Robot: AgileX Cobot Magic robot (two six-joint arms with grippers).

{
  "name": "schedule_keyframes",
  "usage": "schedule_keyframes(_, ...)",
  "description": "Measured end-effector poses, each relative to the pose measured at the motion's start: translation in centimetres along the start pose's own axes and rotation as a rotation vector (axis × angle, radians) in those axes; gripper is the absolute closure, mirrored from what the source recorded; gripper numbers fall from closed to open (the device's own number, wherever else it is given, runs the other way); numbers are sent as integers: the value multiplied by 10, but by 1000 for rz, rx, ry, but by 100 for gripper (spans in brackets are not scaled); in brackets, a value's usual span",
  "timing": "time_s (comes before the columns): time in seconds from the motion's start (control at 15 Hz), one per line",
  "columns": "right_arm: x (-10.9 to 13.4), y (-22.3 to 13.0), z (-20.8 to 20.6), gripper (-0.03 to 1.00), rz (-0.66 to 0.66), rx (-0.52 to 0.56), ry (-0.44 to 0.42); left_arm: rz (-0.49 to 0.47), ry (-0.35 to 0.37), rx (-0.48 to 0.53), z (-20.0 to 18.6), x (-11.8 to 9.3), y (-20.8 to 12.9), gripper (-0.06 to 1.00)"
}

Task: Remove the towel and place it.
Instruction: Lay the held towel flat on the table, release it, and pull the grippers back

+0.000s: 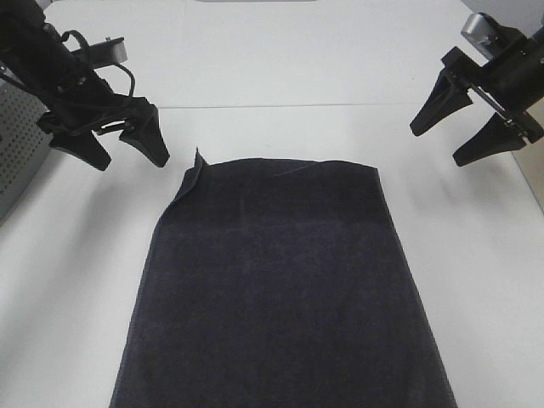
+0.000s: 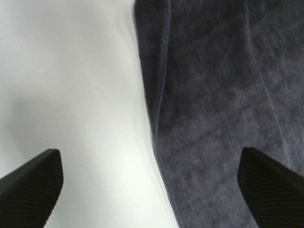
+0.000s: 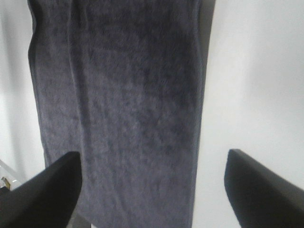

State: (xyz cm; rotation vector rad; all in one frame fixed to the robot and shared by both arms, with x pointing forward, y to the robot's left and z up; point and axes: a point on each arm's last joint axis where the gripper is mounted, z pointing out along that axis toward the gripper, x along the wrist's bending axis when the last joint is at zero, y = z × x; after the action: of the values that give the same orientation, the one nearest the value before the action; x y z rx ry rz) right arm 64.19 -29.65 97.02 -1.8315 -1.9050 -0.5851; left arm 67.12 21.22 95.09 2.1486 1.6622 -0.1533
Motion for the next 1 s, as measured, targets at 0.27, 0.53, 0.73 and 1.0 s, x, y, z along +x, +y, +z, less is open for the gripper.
schedule_keyframes(0.27,-28,60,23,18,-62,-49,-12,-17,-91,-44,45,23,27,1)
schedule_keyframes(0.53,-54,78,60,18,-79,-22,22,-45,-157,-62,77,31,42,1)
schedule_keyframes(0.73,-62,79,79,18,-80,-7,90,-55,-185,-71,80,32,46,1)
schedule_keyframes(1.0,-65,80,87,18,-70,-5,132,-58,-189,-72,81,33,45,1)
